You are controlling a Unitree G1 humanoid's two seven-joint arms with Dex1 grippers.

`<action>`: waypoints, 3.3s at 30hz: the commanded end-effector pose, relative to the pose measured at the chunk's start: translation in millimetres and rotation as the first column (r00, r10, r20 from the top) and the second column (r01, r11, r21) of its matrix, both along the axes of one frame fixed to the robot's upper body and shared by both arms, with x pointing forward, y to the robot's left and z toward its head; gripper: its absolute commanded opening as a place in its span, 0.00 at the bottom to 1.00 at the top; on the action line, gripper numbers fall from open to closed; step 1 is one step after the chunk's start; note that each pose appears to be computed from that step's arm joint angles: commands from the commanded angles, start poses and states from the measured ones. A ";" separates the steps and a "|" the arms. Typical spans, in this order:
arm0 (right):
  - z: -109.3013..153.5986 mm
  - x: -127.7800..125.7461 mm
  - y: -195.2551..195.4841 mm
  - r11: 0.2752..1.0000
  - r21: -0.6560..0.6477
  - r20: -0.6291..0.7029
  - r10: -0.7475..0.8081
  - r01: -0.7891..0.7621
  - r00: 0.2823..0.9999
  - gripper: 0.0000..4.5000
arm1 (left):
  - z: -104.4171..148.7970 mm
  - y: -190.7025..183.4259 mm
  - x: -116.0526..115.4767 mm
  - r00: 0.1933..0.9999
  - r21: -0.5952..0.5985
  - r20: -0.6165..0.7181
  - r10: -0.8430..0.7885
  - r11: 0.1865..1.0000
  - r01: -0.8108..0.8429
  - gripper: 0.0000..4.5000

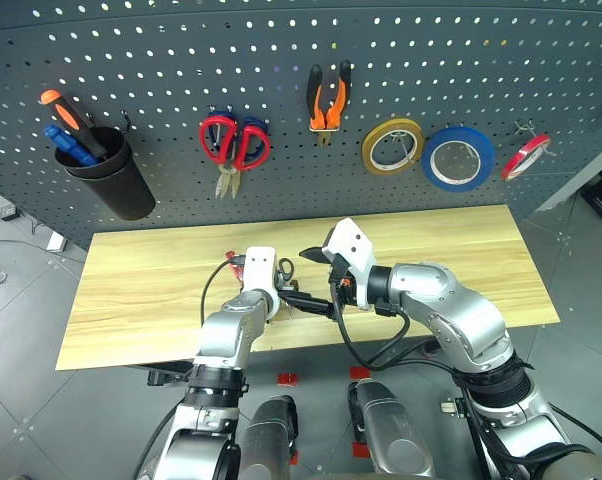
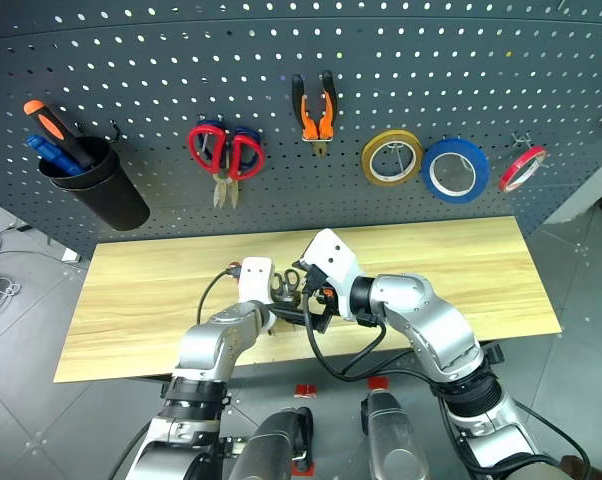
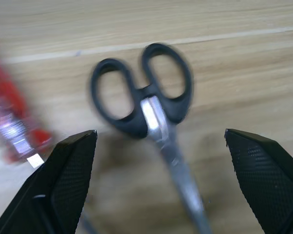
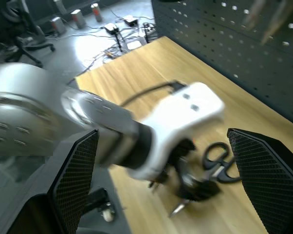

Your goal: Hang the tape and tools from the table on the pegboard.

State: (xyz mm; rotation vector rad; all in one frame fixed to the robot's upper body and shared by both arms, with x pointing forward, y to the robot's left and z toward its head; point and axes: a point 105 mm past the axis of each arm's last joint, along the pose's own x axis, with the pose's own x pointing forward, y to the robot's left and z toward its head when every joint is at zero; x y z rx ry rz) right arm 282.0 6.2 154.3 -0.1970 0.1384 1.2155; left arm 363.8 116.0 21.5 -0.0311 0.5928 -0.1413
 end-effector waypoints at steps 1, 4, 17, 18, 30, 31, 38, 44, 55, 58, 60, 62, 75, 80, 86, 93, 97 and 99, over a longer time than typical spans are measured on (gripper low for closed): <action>7.8 -5.0 -1.8 1.000 0.018 0.017 0.014 -0.014 1.000 1.00 | -8.8 -4.8 1.4 0.999 0.005 -0.030 0.024 1.000 -0.024 0.98; 7.1 -2.1 -5.9 1.000 0.000 0.017 0.004 -0.004 1.000 1.00 | -19.7 -6.3 -2.7 0.992 -0.013 -0.093 0.084 0.996 -0.086 0.98; -3.5 4.2 -20.5 0.997 -0.076 -0.091 -0.025 0.018 0.996 1.00 | -25.8 -10.6 -0.1 0.981 -0.079 -0.138 0.137 0.986 -0.149 0.30; -4.1 4.0 -21.3 0.996 -0.086 -0.090 -0.021 0.014 0.996 1.00 | -25.5 -11.1 0.1 0.982 -0.080 -0.136 0.133 0.986 -0.145 0.23; 2.5 14.8 -39.3 0.979 -0.202 0.050 0.002 0.008 0.999 1.00 | 1.5 1.8 -3.3 0.998 -0.023 -0.002 0.068 0.997 -0.068 0.01; 3.4 16.1 -40.1 0.980 -0.201 0.055 -0.002 0.013 0.998 1.00 | 6.0 2.3 -4.3 0.998 -0.010 0.021 0.056 0.998 -0.056 0.01; 20.6 18.1 -51.3 0.979 -0.204 0.183 0.014 0.024 0.983 1.00 | 77.0 21.2 -30.1 0.914 0.157 0.406 -0.018 0.986 -0.050 0.01; 32.8 23.7 -55.9 0.971 -0.228 0.338 0.010 0.071 0.941 1.00 | 110.1 41.0 -62.6 0.805 0.107 0.591 0.060 0.982 -0.152 0.01; 53.1 34.0 -51.9 0.957 -0.265 0.594 0.068 0.116 0.802 1.00 | 149.9 49.0 -77.0 0.678 0.062 0.724 0.125 0.968 -0.244 0.01; 54.6 35.9 -50.8 0.958 -0.262 0.612 0.071 0.117 0.788 1.00 | 152.7 49.6 -77.2 0.669 0.052 0.731 0.133 0.967 -0.249 0.01; 54.7 36.9 -50.6 0.957 -0.265 0.623 0.075 0.119 0.779 1.00 | 155.6 49.4 -77.3 0.662 0.047 0.738 0.134 0.968 -0.248 0.01; 54.6 38.0 -50.7 0.956 -0.266 0.632 0.078 0.122 0.771 1.00 | 158.2 49.6 -77.2 0.655 0.045 0.744 0.134 0.968 -0.248 0.01; 57.6 43.6 -52.5 0.958 -0.244 0.659 0.051 0.148 0.751 1.00 | 193.6 44.3 -80.2 0.566 0.091 0.823 0.053 0.970 -0.224 0.01; 58.6 45.6 -51.5 0.960 -0.234 0.657 0.041 0.152 0.753 1.00 | 203.7 46.6 -75.9 0.551 0.101 0.833 0.052 0.965 -0.244 0.01; 64.2 49.0 -48.3 0.965 -0.213 0.660 0.028 0.152 0.750 1.00 | 202.3 50.3 -61.8 0.575 0.143 0.818 0.029 0.957 -0.251 0.01; 69.8 52.6 -45.3 0.968 -0.205 0.668 0.029 0.147 0.743 1.00 | 202.1 59.4 -48.0 0.585 0.145 0.810 0.043 0.952 -0.271 0.01; 71.3 53.3 -43.8 0.969 -0.200 0.670 0.029 0.143 0.742 1.00 | 207.0 60.5 -34.6 0.577 0.143 0.816 0.044 0.951 -0.275 0.01; 71.5 53.3 -43.3 0.970 -0.199 0.670 0.029 0.141 0.742 1.00 | 206.7 59.5 -31.6 0.577 0.142 0.816 0.042 0.952 -0.271 0.01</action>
